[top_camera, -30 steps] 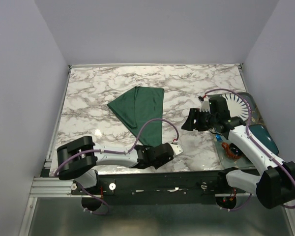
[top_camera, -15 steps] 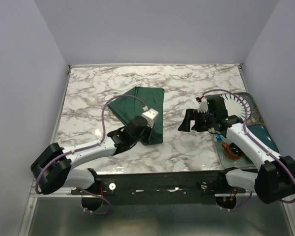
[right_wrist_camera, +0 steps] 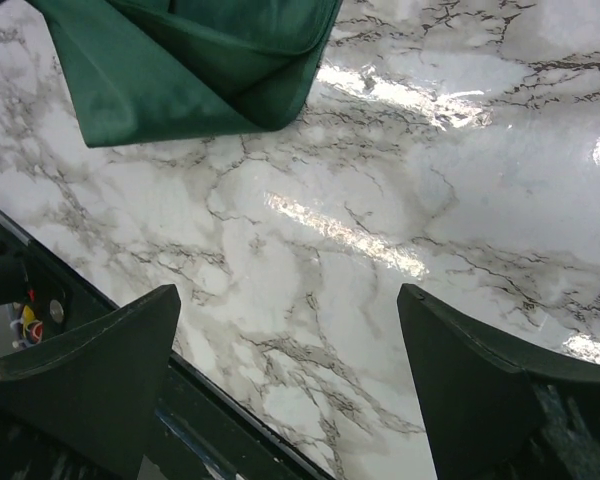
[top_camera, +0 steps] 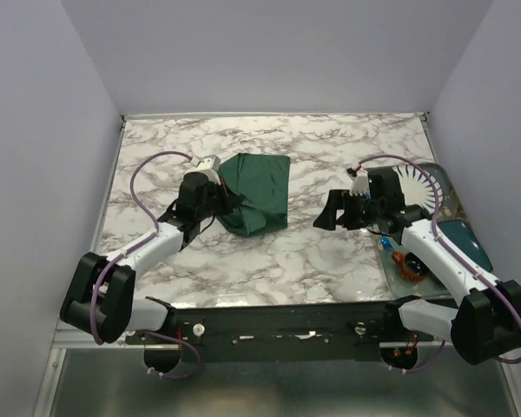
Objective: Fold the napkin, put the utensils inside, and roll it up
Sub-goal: Fold the napkin
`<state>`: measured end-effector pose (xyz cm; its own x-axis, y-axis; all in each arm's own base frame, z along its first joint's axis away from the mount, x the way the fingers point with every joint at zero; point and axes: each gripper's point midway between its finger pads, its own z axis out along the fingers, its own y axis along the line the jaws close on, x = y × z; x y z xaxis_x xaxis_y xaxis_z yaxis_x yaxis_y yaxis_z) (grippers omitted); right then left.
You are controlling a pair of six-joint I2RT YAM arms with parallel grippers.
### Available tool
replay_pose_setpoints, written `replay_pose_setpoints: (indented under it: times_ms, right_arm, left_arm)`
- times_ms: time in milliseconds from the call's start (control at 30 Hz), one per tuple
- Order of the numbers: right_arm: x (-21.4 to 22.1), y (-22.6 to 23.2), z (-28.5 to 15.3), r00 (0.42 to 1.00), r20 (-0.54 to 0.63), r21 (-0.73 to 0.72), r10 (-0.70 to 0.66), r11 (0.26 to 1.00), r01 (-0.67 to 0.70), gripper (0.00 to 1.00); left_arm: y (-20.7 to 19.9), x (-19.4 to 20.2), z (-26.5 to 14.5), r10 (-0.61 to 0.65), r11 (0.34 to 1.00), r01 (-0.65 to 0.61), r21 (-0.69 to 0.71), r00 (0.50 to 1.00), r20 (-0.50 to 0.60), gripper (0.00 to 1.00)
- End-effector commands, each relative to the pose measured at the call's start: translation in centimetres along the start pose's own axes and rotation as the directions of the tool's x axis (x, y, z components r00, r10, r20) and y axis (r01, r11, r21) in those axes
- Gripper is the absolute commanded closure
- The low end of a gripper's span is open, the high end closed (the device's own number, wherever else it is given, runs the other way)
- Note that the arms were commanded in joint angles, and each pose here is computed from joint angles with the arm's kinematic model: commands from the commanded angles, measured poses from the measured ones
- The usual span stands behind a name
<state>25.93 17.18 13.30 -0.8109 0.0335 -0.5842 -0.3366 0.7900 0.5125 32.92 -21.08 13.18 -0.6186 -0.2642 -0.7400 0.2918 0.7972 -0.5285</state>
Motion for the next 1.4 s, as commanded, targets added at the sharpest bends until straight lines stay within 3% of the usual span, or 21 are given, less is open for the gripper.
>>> replay_pose_setpoints:
  times_ms: [0,133,533,933,1367]
  right_arm:
    - [-0.1,0.0,0.2,1.0,0.004,-0.018,-0.016,1.0,0.016,0.05]
    - [-0.1,-0.1,0.4,1.0,-0.005,-0.017,-0.022,1.0,0.022,0.12]
    - [-0.2,-0.6,0.8,0.999,-0.028,-0.004,-0.047,0.999,0.047,0.14]
    - [0.1,-0.4,1.4,0.998,-0.055,-0.033,-0.038,0.999,0.037,0.15]
    - [-0.7,0.4,2.4,0.998,-0.062,-0.073,-0.023,0.997,0.018,0.17]
  left_arm:
    - [1.5,-2.9,-0.5,-0.133,0.991,0.131,0.025,0.989,0.064,1.0]
    - [3.8,-4.5,-0.8,-0.172,0.984,0.175,-0.02,0.98,0.1,1.0]
    - [10.1,-7.6,0.3,-0.22,0.962,0.236,-0.138,0.968,0.125,1.0]
    - [13.4,-8.6,2.9,-0.268,0.937,0.286,-0.199,0.957,0.116,1.0]
    - [15.2,-8.8,3.0,-0.296,0.917,0.323,-0.235,0.944,0.142,1.0]
